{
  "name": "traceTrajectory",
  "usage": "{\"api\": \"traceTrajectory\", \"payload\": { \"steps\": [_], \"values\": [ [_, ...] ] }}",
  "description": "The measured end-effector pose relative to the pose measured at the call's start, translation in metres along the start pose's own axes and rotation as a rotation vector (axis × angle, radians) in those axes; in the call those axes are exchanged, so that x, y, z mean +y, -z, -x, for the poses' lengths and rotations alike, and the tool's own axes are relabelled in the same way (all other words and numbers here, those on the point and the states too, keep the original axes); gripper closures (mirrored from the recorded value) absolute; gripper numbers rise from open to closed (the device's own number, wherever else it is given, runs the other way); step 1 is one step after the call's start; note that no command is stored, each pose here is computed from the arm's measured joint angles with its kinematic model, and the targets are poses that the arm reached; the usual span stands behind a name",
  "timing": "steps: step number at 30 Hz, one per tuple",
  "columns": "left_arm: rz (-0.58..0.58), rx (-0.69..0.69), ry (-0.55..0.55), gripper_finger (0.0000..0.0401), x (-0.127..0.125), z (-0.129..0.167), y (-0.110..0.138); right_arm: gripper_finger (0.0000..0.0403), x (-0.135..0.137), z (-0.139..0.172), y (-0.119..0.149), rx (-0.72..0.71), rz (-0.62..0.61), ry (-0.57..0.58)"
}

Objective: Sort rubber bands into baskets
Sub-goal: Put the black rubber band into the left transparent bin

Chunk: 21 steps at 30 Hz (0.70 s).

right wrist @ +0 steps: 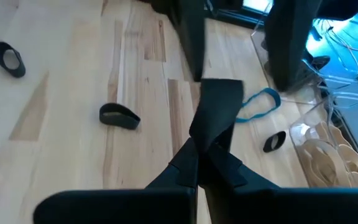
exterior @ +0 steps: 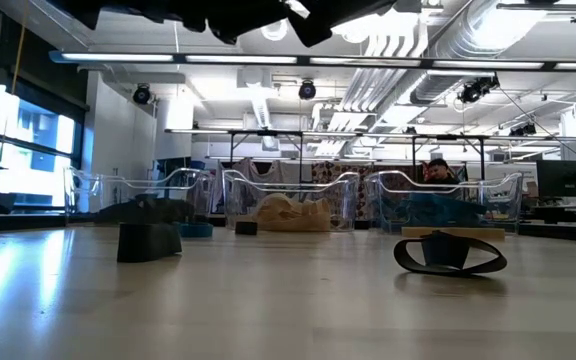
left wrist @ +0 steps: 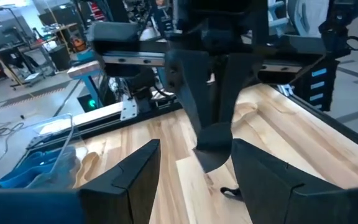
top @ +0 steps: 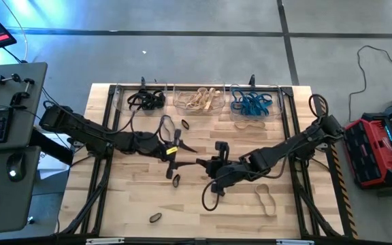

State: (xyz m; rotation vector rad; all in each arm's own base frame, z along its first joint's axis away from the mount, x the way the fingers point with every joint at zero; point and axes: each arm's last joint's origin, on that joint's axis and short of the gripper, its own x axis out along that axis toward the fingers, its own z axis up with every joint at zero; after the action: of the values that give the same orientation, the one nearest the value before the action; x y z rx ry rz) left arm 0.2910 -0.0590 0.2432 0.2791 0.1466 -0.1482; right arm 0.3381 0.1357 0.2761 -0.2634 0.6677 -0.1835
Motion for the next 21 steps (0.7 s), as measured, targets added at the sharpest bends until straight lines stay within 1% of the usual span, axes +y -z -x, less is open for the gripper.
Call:
{"api": "traceTrajectory", "payload": {
  "steps": [8, 11, 15, 21],
  "values": [
    [-0.023, 0.033, 0.029, 0.0213, -0.008, -0.012, 0.003, 0.0402, 0.000, 0.000, -0.004, -0.035, -0.013, -0.003],
    [-0.028, 0.038, 0.026, 0.0224, -0.009, -0.014, 0.003, 0.0402, 0.000, 0.000, -0.003, -0.033, -0.012, -0.003],
    [-0.034, 0.037, 0.026, 0.0258, -0.009, -0.014, 0.003, 0.0402, 0.000, 0.000, -0.003, -0.033, -0.012, -0.003],
    [-0.034, 0.037, 0.025, 0.0329, -0.009, -0.014, 0.003, 0.0402, 0.000, 0.000, -0.003, -0.028, -0.019, -0.002]
  ]
}}
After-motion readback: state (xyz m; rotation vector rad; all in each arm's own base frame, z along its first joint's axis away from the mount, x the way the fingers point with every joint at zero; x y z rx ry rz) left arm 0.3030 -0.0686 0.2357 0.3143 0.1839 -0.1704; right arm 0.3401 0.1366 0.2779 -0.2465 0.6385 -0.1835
